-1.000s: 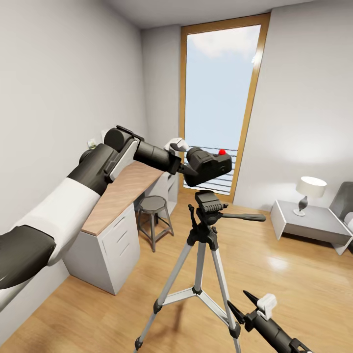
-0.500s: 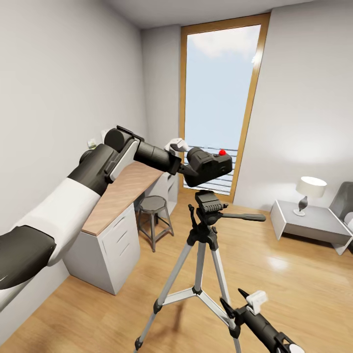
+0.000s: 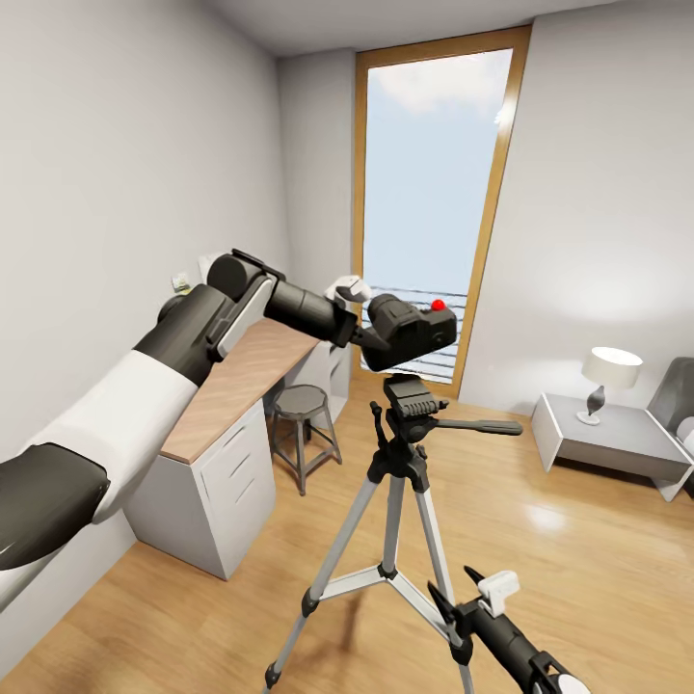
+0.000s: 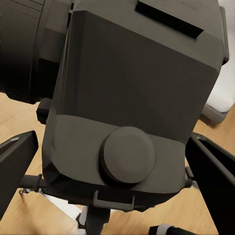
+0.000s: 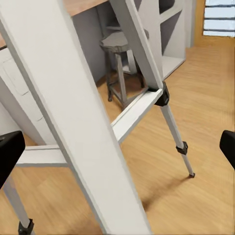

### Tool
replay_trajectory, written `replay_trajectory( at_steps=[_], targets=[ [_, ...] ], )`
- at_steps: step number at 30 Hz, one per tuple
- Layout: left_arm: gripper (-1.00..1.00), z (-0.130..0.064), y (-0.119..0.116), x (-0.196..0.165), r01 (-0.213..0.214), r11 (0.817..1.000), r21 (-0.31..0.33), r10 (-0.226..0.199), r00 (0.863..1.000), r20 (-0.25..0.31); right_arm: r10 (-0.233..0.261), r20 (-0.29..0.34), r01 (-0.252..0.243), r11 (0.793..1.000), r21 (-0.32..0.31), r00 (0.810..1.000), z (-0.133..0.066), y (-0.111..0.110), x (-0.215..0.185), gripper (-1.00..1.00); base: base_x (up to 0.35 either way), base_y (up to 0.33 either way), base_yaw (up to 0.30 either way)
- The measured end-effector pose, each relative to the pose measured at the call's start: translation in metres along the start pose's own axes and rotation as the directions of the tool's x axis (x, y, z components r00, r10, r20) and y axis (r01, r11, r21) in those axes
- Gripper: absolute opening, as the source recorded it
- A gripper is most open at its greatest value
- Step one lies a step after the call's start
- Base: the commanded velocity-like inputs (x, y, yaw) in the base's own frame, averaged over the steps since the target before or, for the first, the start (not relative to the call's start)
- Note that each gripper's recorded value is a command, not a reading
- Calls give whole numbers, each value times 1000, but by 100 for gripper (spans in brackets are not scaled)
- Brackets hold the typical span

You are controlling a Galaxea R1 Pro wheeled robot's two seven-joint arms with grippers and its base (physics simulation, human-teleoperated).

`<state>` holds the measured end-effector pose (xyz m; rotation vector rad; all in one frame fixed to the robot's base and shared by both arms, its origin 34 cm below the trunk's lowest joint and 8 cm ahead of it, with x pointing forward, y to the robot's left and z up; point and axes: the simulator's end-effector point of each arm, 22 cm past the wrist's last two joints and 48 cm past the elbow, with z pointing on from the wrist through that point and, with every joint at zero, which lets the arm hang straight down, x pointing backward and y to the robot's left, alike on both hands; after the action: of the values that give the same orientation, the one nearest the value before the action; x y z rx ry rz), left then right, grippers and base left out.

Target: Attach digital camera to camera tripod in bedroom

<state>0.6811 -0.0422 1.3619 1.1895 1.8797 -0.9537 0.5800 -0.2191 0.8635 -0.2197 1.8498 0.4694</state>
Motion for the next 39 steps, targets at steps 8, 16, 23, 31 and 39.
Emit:
replay_trajectory(
  at_steps=[8,16,23,31,39],
  targets=[
    [-100,3,-10,5,-5,999,39,6,1000,-18,-34,-16,35,999,40,999,11,1,1,100,0,0,0],
    [-100,5,-12,7,-8,999,49,9,1000,-27,-57,-25,58,997,53,998,16,4,1,100,0,0,0],
    [-100,5,-13,7,-8,999,50,9,1000,-27,-60,-25,61,997,49,998,18,6,0,100,0,0,0],
    [-100,5,-13,7,-8,999,50,9,1000,-27,-61,-16,62,997,43,998,23,10,-5,-100,0,0,0],
    [-100,5,-12,7,-8,999,49,9,1000,-28,-64,-13,65,997,40,998,25,11,-7,-100,0,0,0]
  ],
)
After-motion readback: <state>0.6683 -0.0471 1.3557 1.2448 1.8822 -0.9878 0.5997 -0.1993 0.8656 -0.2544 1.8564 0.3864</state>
